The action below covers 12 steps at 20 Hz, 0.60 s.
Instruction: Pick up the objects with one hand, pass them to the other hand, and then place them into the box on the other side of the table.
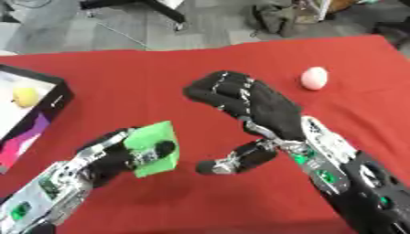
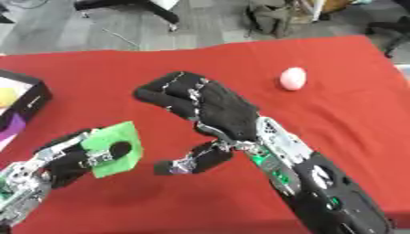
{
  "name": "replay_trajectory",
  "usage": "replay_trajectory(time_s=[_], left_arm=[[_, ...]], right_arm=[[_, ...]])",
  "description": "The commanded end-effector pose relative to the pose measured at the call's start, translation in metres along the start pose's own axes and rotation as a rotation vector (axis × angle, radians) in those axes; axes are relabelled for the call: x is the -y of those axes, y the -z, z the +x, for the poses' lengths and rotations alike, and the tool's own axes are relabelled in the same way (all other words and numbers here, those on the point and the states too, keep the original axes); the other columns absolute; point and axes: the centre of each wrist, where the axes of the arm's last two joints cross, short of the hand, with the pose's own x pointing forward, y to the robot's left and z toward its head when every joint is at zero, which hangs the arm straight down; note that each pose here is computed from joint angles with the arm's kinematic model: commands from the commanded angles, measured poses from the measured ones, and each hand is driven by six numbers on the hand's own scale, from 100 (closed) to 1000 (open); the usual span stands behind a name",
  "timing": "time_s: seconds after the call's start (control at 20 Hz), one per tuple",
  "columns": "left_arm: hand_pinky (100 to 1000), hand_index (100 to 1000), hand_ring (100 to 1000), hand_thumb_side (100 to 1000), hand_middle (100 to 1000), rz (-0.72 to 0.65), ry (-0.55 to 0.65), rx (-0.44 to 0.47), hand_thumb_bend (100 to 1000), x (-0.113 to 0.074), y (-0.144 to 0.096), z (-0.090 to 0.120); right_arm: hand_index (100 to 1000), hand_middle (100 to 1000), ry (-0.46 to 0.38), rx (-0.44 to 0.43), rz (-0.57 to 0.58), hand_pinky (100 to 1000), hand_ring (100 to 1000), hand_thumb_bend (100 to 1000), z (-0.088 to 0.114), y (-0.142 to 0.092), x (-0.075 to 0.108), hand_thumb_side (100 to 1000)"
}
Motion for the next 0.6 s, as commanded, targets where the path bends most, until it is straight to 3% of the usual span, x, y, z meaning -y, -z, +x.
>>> replay_trajectory(time_s=[0.05, 0.25, 0.4, 0.5, 0.55, 0.6], left_arm=[[798, 348, 441, 296, 241, 0.405, 0.102, -0.062, 225, -0.057, -0.008, 0.010], [782, 360, 457, 275, 252, 0.897, 0.234, -0.147, 232, -0.116, -0.013, 0.023], [762, 413, 489, 260, 292, 1.186, 0.390, -0.289, 304, -0.158, -0.014, 0.021], [764, 522, 550, 276, 371, 1.305, 0.509, -0.420, 408, -0.180, -0.015, 0.011], [777, 657, 621, 368, 466, 1.343, 0.578, -0.498, 575, -0.189, -0.016, 0.003], [789, 725, 666, 405, 526, 1.368, 0.642, -0.575, 676, -0.196, -0.016, -0.004]], right_arm=[[978, 805, -0.045, -0.008, -0.021, 772, 773, 531, -0.004, -0.002, 0.011, 367], [979, 803, -0.042, -0.012, -0.018, 775, 774, 516, -0.003, -0.005, 0.011, 374], [979, 801, -0.037, -0.011, -0.014, 778, 775, 505, -0.002, -0.006, 0.011, 379], [978, 800, -0.032, -0.011, -0.013, 780, 775, 502, -0.002, -0.007, 0.011, 383], [979, 799, -0.030, -0.008, -0.012, 781, 775, 499, -0.001, -0.006, 0.011, 384], [979, 798, -0.028, -0.006, -0.011, 780, 775, 497, -0.001, -0.006, 0.012, 386]])
